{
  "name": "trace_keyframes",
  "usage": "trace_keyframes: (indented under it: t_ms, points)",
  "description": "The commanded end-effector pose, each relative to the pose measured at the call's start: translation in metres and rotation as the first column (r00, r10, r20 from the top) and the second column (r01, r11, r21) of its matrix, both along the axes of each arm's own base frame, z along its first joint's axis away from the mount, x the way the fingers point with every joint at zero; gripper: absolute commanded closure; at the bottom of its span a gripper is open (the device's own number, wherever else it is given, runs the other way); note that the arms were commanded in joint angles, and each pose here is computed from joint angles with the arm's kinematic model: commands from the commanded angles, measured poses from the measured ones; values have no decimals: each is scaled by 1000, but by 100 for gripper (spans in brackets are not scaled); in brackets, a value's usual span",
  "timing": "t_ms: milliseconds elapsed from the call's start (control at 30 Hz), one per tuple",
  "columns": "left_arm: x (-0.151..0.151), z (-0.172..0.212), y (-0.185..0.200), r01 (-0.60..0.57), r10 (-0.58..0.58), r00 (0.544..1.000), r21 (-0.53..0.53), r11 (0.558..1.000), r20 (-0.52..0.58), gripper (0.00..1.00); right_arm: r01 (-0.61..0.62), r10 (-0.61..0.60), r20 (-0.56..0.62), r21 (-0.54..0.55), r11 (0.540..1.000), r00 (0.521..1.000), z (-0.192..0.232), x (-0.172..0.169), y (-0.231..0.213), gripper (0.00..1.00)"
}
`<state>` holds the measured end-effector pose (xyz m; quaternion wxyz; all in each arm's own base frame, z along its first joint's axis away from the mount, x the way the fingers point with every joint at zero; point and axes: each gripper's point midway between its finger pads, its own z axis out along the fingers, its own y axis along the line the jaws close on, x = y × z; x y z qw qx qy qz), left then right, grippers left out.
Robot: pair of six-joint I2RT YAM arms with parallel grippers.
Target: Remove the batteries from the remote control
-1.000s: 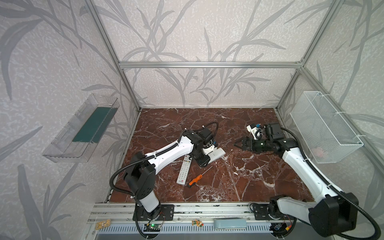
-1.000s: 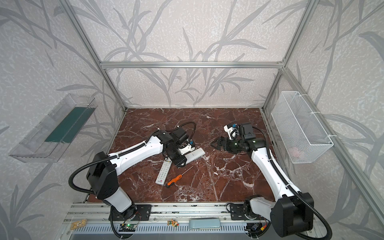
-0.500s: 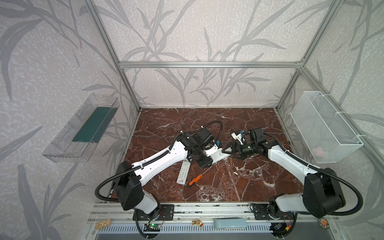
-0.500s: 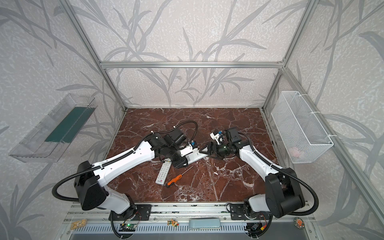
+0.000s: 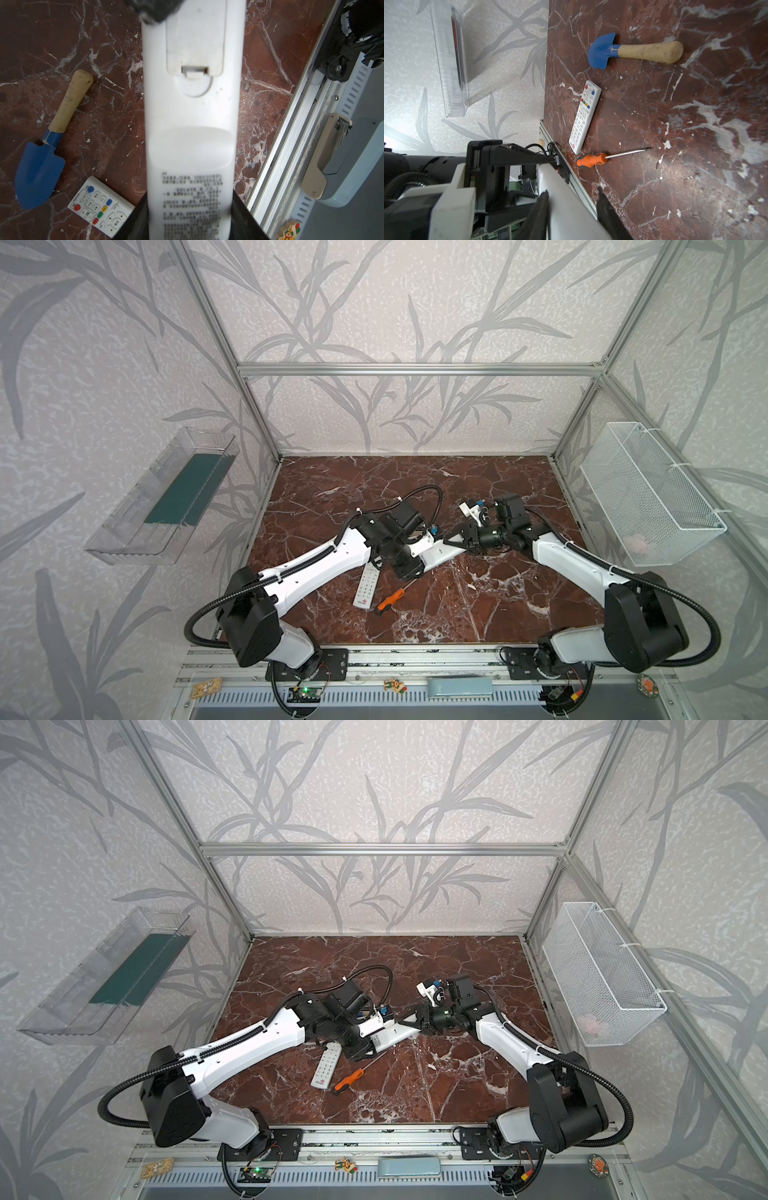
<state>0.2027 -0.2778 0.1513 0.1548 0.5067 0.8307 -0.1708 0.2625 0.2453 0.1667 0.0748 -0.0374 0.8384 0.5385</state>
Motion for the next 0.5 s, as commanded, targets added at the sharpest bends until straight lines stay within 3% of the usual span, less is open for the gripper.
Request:
trace_keyframes:
  t_ms: [0, 133, 267, 367, 467]
  points:
    - [1, 15, -1, 12, -10, 999, -43, 999, 51, 78, -6, 6, 1, 29, 1000, 1000, 6, -5, 2, 64]
    - [2, 12, 1, 6, -4, 998, -34, 999, 57, 77, -23, 25, -23, 80, 997, 999, 12, -10, 5, 65]
    - [2, 12, 1, -6, 8, 998, -41, 999, 59, 76, -21, 23, -25, 77, 997, 999, 12, -12, 4, 75]
    - [2, 12, 3, -23, 26, 998, -45, 999, 64, 70, -6, 7, -21, 62, 998, 1000, 13, -12, 2, 79]
    - [3, 14, 8, -56, 60, 995, -55, 997, 78, 57, 18, -17, -18, 46, 999, 1000, 14, -13, -1, 84]
